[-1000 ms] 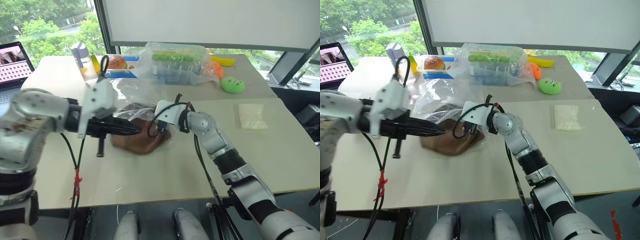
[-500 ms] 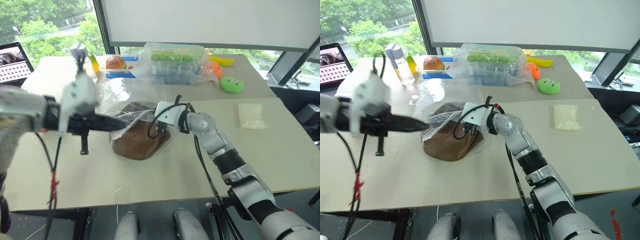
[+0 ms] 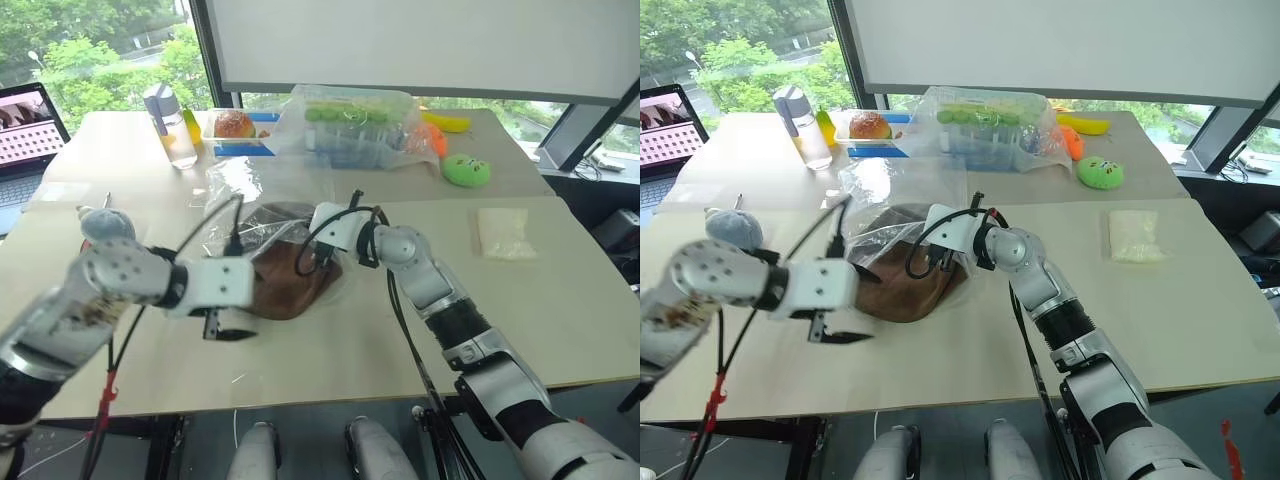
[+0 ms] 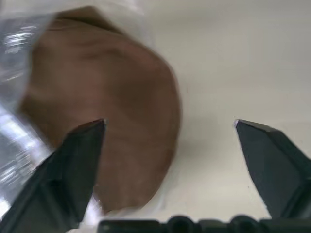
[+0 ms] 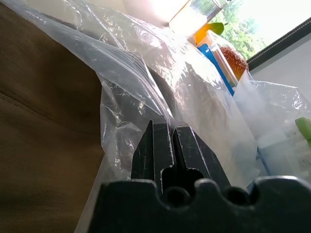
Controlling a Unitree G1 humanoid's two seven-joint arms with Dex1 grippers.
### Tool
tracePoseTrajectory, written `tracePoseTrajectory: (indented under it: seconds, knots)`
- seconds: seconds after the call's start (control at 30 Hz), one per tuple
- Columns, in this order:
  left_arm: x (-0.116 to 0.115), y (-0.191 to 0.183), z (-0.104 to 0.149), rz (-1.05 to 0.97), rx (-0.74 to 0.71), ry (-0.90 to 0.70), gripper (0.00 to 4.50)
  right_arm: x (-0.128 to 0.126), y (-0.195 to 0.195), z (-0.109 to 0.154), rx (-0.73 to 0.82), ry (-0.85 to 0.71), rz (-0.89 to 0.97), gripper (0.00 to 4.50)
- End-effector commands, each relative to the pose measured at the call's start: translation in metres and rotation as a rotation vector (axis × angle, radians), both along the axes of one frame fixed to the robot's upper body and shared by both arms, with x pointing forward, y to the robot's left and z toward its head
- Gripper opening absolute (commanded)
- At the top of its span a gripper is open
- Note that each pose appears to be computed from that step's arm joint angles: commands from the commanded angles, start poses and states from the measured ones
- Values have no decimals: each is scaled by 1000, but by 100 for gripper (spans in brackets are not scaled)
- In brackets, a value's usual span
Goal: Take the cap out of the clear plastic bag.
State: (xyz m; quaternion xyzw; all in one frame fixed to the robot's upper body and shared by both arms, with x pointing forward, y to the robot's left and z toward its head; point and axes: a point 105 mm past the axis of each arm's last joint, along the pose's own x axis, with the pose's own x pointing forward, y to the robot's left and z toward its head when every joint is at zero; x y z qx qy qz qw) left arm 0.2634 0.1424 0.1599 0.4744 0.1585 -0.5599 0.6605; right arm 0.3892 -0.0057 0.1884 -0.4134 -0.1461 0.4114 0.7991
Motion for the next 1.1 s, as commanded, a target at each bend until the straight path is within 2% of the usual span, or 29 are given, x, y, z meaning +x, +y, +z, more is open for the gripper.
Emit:
tracePoseTrajectory:
  seconds: [0.03,0.3,0.4,0.43,0.57,0.73,0.87,1.0,1.1]
  knots:
    - [12,2,-7,-5,53,-88,443,-1,1,15,37,-46,4,0]
    - [37,10,-23,21,75,-176,443,0,-4,16,39,-52,-18,0]
    - [41,23,-37,45,138,-148,443,0,-4,16,39,-53,-20,0]
    - [42,22,-37,55,116,-145,443,0,-5,16,40,-53,-21,0]
    - [30,11,-34,48,15,-46,350,0,-6,16,38,-53,-25,0]
    - [12,-7,-14,16,-125,66,160,0,-5,17,38,-55,-21,0]
    - [2,-14,1,-4,-138,103,13,0,-2,17,40,-54,-13,0]
    - [0,-16,12,-2,-143,107,3,-1,-1,17,41,-54,-9,0]
    - [10,-15,17,21,-144,64,3,-1,0,16,42,-52,-7,0]
